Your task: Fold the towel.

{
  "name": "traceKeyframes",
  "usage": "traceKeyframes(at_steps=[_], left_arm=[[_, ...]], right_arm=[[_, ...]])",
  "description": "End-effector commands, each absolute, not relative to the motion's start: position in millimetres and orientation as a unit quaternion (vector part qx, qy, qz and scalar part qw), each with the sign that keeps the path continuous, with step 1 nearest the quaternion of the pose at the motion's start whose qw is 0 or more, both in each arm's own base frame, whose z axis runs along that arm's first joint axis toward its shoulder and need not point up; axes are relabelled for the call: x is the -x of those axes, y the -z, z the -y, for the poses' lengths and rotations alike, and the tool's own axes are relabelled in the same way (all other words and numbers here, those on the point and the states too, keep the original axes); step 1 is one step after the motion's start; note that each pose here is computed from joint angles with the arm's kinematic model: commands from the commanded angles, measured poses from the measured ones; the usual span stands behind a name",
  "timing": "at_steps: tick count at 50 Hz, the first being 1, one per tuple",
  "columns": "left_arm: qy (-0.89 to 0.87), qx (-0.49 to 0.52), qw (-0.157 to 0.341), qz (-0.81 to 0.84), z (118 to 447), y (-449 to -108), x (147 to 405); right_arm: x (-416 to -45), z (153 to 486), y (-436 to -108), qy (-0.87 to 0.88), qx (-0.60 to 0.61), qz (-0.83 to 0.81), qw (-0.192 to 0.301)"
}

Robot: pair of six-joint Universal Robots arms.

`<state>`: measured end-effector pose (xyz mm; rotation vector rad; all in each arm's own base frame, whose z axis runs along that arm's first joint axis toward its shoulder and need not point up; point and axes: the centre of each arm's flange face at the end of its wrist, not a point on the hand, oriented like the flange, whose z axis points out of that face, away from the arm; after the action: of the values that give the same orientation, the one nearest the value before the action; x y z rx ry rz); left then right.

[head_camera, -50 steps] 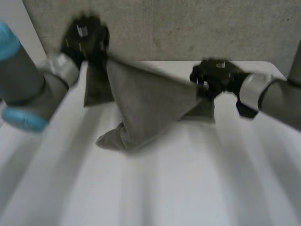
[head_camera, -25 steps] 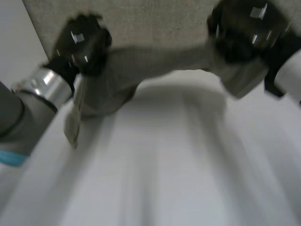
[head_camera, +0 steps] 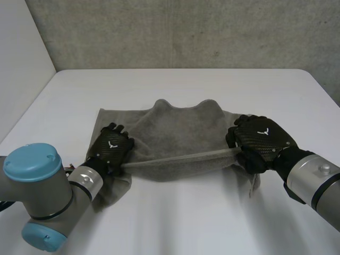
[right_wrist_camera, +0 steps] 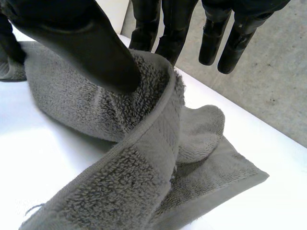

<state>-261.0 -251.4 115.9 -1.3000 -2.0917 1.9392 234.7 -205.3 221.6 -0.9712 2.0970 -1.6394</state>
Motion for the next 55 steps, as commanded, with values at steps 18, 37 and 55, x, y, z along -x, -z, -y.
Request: traceKeyframes(at_steps=[18, 37, 55], left_arm=[[-0.685, 0.338, -0.026, 0.645, 260, -168, 256], [-0.618, 0.378, -0.012, 0.689, 224, -131, 250], [-0.612, 0.361, -0.024, 0.703, 232, -141, 237]], right_arm=[[-183, 243, -259, 0.64, 0.239, -0.722, 0.107], [-186, 245, -235, 0.603, 0.228, -0.751, 0.145], [-177, 258, -223, 0.59, 0.213, -0.767, 0.135]])
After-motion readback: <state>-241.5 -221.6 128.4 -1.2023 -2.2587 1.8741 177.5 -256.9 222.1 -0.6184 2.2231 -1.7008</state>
